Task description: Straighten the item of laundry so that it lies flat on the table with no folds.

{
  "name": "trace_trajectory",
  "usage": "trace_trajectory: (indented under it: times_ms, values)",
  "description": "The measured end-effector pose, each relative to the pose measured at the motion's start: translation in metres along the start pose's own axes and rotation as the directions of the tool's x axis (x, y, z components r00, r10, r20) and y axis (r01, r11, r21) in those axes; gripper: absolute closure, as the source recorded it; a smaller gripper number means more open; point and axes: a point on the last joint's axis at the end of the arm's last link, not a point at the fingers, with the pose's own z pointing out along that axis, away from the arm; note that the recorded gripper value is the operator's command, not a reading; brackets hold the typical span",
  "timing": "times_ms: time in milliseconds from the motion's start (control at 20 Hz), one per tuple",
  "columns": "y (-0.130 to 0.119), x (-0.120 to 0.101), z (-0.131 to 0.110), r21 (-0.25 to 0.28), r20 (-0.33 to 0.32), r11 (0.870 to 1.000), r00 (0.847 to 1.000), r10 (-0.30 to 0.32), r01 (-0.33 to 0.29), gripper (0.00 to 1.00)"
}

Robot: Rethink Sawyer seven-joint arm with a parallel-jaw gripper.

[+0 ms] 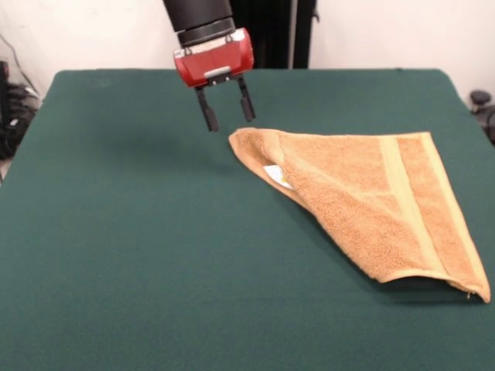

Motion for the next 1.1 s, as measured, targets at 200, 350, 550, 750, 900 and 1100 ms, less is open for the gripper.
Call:
trace_trajectory:
  times_ms: [200, 350, 550, 750, 900, 1100]
  values:
    - [0.002, 0.012, 0.004, -0.025, -0.005, 0.999, 1.000, 0.025, -0.025, 0.00]
    - [0.004, 0.017, 0.005, -0.034, -0.007, 0.999, 0.999, 0.032, -0.033, 0.00]
    - [0.006, 0.025, 0.005, -0.037, -0.012, 0.999, 0.999, 0.036, -0.036, 0.00]
    - [0.003, 0.037, 0.003, -0.031, -0.014, 0.999, 1.000, 0.023, -0.023, 0.00]
    - [0.000, 0.043, 0.004, -0.028, -0.012, 0.999, 1.000, 0.020, -0.020, 0.00]
    - [0.000, 0.053, 0.009, -0.043, -0.011, 0.999, 0.999, 0.030, -0.030, 0.00]
